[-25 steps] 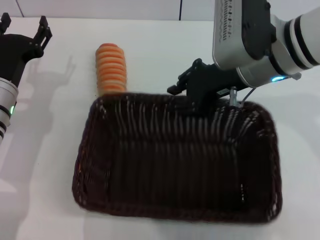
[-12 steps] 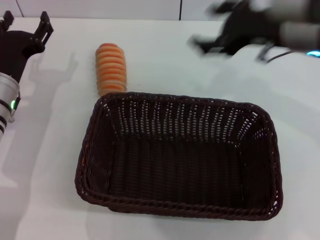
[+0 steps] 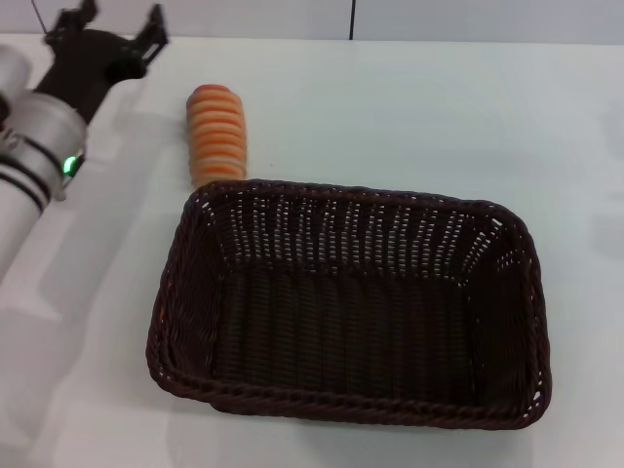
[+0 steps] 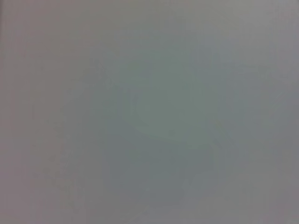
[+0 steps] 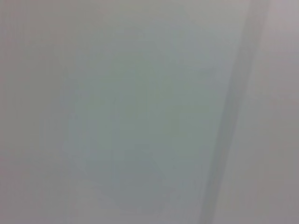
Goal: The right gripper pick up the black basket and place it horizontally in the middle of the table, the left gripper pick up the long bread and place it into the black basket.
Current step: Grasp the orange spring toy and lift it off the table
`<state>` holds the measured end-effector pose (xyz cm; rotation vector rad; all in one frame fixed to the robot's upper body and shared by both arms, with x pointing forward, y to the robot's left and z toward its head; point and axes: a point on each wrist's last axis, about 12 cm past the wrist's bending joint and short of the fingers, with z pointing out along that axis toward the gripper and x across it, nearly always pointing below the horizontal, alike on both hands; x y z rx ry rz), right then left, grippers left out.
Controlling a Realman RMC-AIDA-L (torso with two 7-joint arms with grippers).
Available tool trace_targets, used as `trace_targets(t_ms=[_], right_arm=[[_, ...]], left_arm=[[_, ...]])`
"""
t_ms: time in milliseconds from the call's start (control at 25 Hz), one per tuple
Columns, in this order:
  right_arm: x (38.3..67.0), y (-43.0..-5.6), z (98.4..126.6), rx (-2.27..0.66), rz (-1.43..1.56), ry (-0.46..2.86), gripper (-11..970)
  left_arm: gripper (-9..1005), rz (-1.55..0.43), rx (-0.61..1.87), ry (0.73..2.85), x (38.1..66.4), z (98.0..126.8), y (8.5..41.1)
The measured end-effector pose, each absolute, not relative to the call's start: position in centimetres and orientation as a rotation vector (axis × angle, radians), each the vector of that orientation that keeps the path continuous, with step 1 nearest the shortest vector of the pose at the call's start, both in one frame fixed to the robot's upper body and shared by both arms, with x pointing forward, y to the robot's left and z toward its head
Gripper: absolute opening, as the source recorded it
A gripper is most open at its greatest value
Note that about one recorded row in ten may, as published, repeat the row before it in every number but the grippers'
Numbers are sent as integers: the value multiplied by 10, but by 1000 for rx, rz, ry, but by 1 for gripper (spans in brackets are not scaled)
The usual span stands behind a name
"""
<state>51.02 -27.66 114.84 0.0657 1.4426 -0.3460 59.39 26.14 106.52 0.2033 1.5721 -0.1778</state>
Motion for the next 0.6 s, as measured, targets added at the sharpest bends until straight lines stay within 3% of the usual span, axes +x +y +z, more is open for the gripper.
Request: trace_targets(t_ms=[160,240,400,440,600], right_arm=[[490,-294,1129,200,-348,1400,838],[481,-302,1114,243,-337,1423,837],[467,-312,1093,286,-342,1484,836],[467,-312,1093,286,-342,1484,836],[463,-313,1091,289,-340,1493,835]], left_arm=[[851,-193,251,1660,603,1073,248],[852,-187,269,1803,609,1084,234],[852,-187,269,1803,609,1084,234],[853,-133,317,1963,614,1093,221],[853,-53,409,2195,628,1103,201]])
